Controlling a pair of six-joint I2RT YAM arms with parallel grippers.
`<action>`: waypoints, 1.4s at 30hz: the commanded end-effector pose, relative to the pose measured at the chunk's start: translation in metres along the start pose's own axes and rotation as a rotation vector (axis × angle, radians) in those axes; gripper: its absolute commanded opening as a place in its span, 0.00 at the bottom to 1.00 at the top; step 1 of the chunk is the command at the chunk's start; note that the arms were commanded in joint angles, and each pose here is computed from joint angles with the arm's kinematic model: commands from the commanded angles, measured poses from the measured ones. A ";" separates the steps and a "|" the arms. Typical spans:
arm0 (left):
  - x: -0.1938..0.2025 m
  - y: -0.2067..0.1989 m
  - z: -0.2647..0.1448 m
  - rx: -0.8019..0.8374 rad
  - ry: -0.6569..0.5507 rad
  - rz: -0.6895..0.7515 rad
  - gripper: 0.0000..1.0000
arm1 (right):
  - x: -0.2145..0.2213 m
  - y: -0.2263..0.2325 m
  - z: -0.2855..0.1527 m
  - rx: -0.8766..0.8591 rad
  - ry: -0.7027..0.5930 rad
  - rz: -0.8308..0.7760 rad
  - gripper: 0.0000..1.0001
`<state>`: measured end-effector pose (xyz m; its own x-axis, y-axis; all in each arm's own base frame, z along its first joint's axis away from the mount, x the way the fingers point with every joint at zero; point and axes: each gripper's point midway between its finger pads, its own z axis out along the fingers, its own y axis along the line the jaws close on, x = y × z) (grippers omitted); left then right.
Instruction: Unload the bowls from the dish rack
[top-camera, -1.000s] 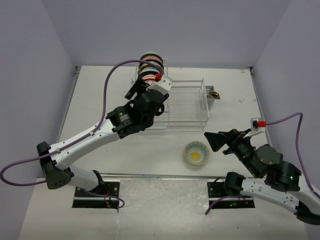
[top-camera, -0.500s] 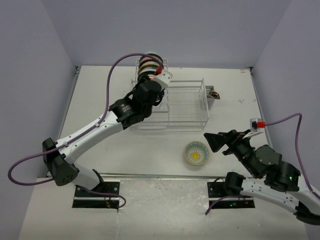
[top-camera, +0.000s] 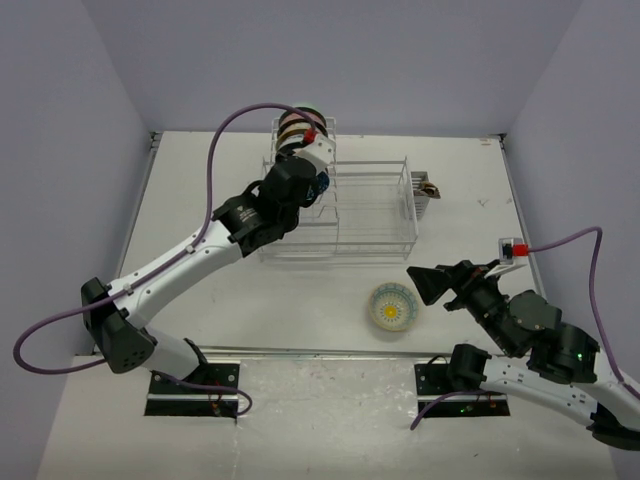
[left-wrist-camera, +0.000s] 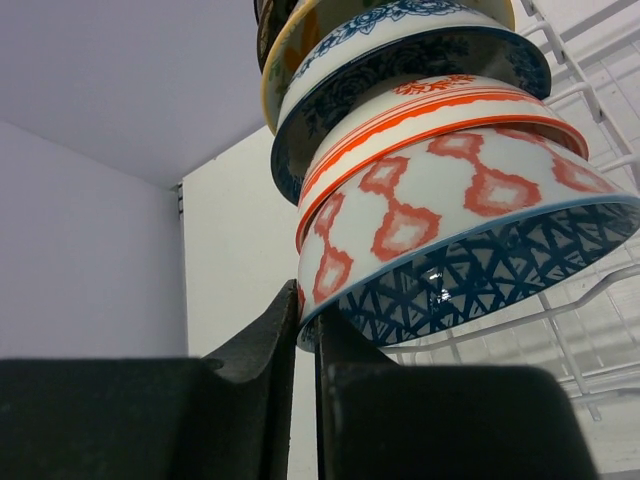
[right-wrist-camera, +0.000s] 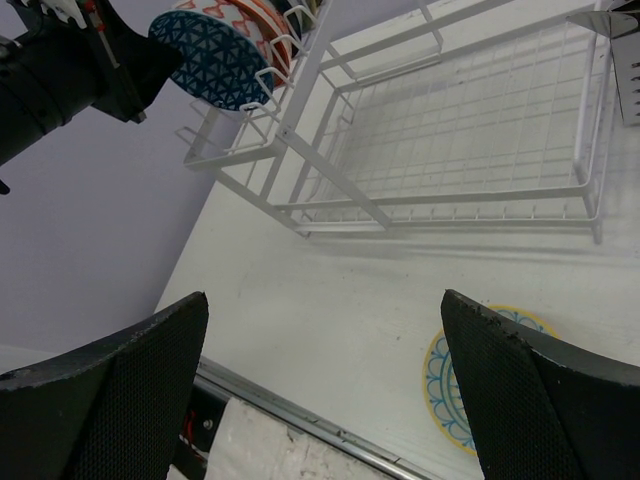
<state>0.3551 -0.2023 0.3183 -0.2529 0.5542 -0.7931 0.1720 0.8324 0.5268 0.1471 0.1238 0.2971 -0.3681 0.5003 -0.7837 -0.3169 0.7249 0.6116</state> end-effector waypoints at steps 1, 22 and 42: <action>-0.033 0.021 -0.019 -0.017 -0.124 -0.138 0.00 | -0.003 -0.002 0.004 0.029 -0.017 -0.010 0.99; -0.040 0.022 -0.050 0.107 -0.199 -0.269 0.00 | -0.010 0.004 0.005 0.031 -0.022 -0.022 0.99; -0.051 -0.040 -0.107 0.561 -0.176 -0.550 0.00 | -0.039 0.091 0.051 -0.018 0.062 -0.231 0.95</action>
<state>0.2785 -0.2427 0.3477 -0.2751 0.1568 -0.9486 0.4603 0.8876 0.0132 0.1729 0.1780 0.3509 -0.3619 0.3287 -0.8724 -0.3566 0.8158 0.4553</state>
